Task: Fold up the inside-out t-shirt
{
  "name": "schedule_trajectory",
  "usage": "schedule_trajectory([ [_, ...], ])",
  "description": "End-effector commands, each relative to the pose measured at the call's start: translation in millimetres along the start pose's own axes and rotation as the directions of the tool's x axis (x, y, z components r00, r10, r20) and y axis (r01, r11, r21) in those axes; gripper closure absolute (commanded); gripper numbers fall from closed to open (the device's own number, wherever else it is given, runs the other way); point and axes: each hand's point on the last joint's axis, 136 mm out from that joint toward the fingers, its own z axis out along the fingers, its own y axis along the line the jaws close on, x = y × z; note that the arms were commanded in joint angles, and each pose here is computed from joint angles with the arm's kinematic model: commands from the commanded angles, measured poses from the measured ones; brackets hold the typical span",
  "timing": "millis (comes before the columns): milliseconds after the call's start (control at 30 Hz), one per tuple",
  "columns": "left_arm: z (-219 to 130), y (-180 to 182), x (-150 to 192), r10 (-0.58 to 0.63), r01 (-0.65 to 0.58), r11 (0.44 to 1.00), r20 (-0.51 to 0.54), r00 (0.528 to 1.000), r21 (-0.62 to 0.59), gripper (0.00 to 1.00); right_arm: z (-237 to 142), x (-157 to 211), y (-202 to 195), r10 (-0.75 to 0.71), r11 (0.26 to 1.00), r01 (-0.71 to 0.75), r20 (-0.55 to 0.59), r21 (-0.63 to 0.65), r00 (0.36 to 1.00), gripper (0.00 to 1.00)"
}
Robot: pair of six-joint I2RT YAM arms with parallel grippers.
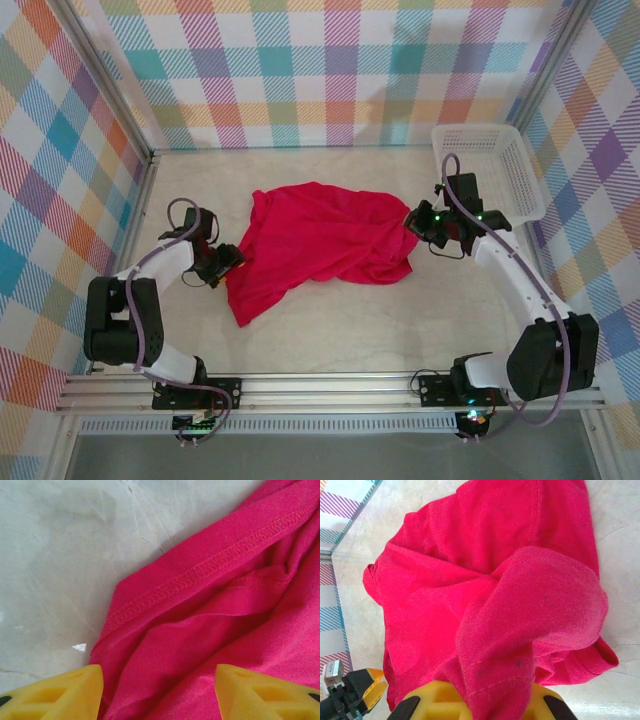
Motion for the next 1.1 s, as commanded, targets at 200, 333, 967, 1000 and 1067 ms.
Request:
schedule_trajectory([
  [200, -6, -26, 16, 0.077, -0.079, 0.994, 0.031, 0.997, 0.074, 0.40, 8, 4, 10, -0.003, 0.998, 0.001, -0.036, -0.060, 0.999, 1.00],
  [333, 13, -7, 27, 0.085, -0.085, 0.996, -0.025, 0.996, -0.006, 0.44, 8, 3, 12, -0.002, 0.998, -0.001, -0.040, -0.065, 0.999, 1.00],
  [967, -12, 29, 28, 0.114, -0.102, 0.986, 0.084, 0.990, -0.133, 0.51, 3, 2, 16, -0.016, 0.997, 0.013, -0.041, -0.071, 0.999, 1.00],
  [1000, -10, 30, 29, 0.110, -0.099, 0.987, 0.082, 0.990, -0.128, 0.51, 2, 2, 17, -0.016, 0.997, 0.014, -0.039, -0.070, 0.999, 1.00],
  [1067, -6, 29, 30, 0.101, -0.091, 0.990, 0.082, 0.992, -0.111, 0.52, 2, 1, 18, -0.016, 0.997, 0.013, -0.037, -0.073, 0.999, 1.00],
])
